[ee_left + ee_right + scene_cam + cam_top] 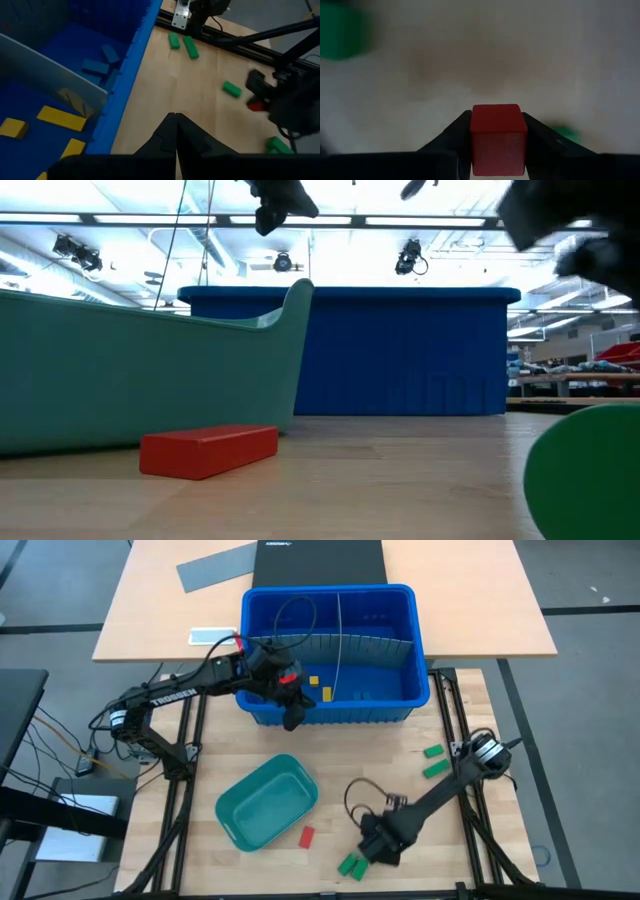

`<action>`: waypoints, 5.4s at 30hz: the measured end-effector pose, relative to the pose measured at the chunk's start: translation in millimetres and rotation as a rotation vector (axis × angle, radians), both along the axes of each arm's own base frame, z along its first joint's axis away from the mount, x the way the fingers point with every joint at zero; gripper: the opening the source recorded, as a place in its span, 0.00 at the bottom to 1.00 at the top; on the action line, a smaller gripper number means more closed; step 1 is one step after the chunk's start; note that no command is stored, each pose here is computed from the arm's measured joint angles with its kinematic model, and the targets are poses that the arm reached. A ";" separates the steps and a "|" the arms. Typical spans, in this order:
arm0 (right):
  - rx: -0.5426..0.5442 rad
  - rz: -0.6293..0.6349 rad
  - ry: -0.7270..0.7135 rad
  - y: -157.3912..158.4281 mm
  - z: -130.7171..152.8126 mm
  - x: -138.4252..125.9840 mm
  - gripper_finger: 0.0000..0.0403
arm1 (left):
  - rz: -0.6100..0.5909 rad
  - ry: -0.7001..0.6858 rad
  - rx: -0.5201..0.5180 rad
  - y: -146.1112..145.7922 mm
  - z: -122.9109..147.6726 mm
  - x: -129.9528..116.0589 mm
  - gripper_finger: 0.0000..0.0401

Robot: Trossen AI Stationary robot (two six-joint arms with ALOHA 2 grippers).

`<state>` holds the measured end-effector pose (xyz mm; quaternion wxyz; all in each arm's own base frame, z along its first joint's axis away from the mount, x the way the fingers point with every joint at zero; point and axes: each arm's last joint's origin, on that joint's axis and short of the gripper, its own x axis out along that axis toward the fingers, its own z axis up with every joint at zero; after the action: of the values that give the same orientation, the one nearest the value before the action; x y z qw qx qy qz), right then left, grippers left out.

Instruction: Sort Items/Unsort Items

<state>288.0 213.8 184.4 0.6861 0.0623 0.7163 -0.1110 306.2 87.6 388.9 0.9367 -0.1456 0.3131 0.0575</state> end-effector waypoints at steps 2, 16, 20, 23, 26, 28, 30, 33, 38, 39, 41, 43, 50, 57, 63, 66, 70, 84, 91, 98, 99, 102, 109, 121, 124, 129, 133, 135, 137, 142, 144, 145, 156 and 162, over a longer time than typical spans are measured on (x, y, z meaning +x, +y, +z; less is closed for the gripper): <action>-0.065 0.006 -0.002 -13.6 10.1 -1.2 0.31 | -0.006 -0.002 -0.003 -2.1 0.1 0.7 0.01; -0.376 -0.271 -0.329 -176.6 127.7 -12.5 0.31 | -0.050 -0.002 0.002 -4.7 -0.1 0.9 0.01; -0.424 -0.488 -0.511 -241.8 160.5 -26.4 0.31 | -0.049 -0.012 0.006 -4.4 0.7 1.5 0.01; -0.474 -0.620 -0.678 -291.9 181.3 -34.8 0.31 | -0.042 -0.041 0.023 -3.7 3.2 3.4 0.01; -0.545 -0.711 -0.847 -340.6 197.5 -40.0 0.31 | -0.052 -0.098 0.062 -2.7 7.9 6.5 0.01; -0.562 -0.741 -0.945 -372.0 203.4 -43.1 0.31 | -0.036 -0.138 0.082 -1.6 11.6 8.6 0.01; -0.563 -0.782 -1.017 -402.7 203.6 -47.4 0.31 | 0.006 -0.163 0.085 -0.2 14.1 9.9 0.01; -0.557 -0.855 -1.036 -444.4 191.9 -56.1 0.31 | 0.073 -0.178 0.067 1.3 15.7 10.5 0.01; -0.493 -0.888 -0.966 -487.4 160.9 -62.8 0.31 | 0.143 -0.162 0.003 1.7 14.0 9.6 0.01; -0.470 -0.882 -0.952 -492.1 155.2 -62.9 0.31 | 0.148 -0.157 -0.017 0.6 13.4 9.5 0.01; -0.438 -0.887 -0.933 -499.3 146.6 -63.7 0.32 | 0.147 -0.145 -0.070 -2.0 12.0 9.4 0.01; -0.430 -0.894 -0.925 -502.8 143.1 -64.7 0.41 | 0.106 -0.130 -0.133 -7.9 10.6 9.6 0.01; -0.488 -0.746 -0.928 -497.2 155.5 -68.5 0.85 | -0.063 -0.070 -0.255 -52.1 13.7 4.2 0.01; -0.569 -0.667 -0.992 -475.8 190.4 -86.4 0.83 | -0.144 0.007 -0.360 -119.9 11.9 2.3 0.01; -0.622 -0.633 -1.066 -453.1 218.7 -102.6 0.52 | -0.142 0.078 -0.413 -176.5 -1.0 5.7 0.01; -0.646 -0.599 -1.093 -441.7 229.7 -107.8 0.31 | -0.147 0.166 -0.456 -205.4 -17.7 10.6 0.01; -0.656 -0.557 -1.120 -430.2 238.5 -110.7 0.08 | -0.158 0.303 -0.491 -240.7 -50.5 22.8 0.01; -0.637 -0.508 -1.076 -419.9 239.4 -115.8 0.01 | 0.190 0.629 -0.375 -264.3 -123.4 28.0 0.01; -0.639 -0.487 -1.050 -418.7 238.3 -116.9 0.01 | 0.202 0.630 -0.374 -256.8 -123.5 31.2 0.01; -0.644 -0.478 -1.046 -418.1 238.7 -117.3 0.01 | 0.138 0.618 -0.351 -264.5 -140.5 43.5 0.01; -0.646 -0.475 -1.045 -418.1 238.8 -117.3 0.00 | 0.168 0.660 -0.332 -263.8 -148.0 42.6 0.01; -0.647 -0.470 -1.041 -418.0 238.6 -117.3 0.01 | 0.246 0.689 -0.300 -260.5 -159.5 44.9 0.01; -0.645 -0.458 -1.024 -417.6 237.4 -117.6 0.00 | 0.292 0.693 -0.301 -256.1 -169.8 52.3 0.01; -0.637 -0.460 -1.011 -417.0 236.1 -118.1 0.00 | 0.499 0.633 -0.380 -237.0 -134.5 36.9 0.00; -0.638 -0.459 -1.014 -415.2 237.5 -119.6 0.00 | 0.542 0.575 -0.443 -237.3 -128.1 38.6 0.00; -0.649 -0.457 -1.029 -411.3 241.6 -122.9 0.00 | 0.516 0.460 -0.691 -252.7 -123.4 56.1 0.01; -0.655 -0.455 -1.041 -407.6 244.9 -126.0 0.00 | 0.528 0.457 -0.795 -262.5 -127.2 61.6 0.05; -0.643 -0.465 -1.048 -405.4 245.7 -127.4 0.00 | 0.549 0.470 -0.813 -265.6 -127.8 59.7 0.09; -0.632 -0.479 -1.069 -401.6 248.1 -129.0 0.00 | 0.556 0.490 -0.815 -268.3 -128.6 57.1 0.14; -0.639 -0.473 -1.100 -390.3 255.9 -135.8 0.00 | 0.552 0.584 -0.798 -271.4 -139.4 55.3 0.28; -0.641 -0.466 -1.110 -384.3 259.0 -139.2 0.00 | 0.555 0.589 -0.795 -271.7 -141.9 56.3 0.33; -0.643 -0.462 -1.118 -380.9 260.9 -141.1 0.00 | 0.560 0.591 -0.788 -272.1 -144.9 57.3 0.36; -0.673 -0.428 -1.190 -354.5 276.7 -158.7 0.00 | 0.667 0.678 -0.685 -274.8 -195.5 68.8 0.53; -0.687 -0.402 -1.175 -354.3 276.5 -158.8 0.00 | 0.722 0.714 -0.690 -274.2 -217.2 75.7 0.57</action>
<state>129.2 -140.6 460.9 0.9061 0.0229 0.1266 -0.4031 381.9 -186.6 171.7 0.5943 -0.5090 0.5391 0.3116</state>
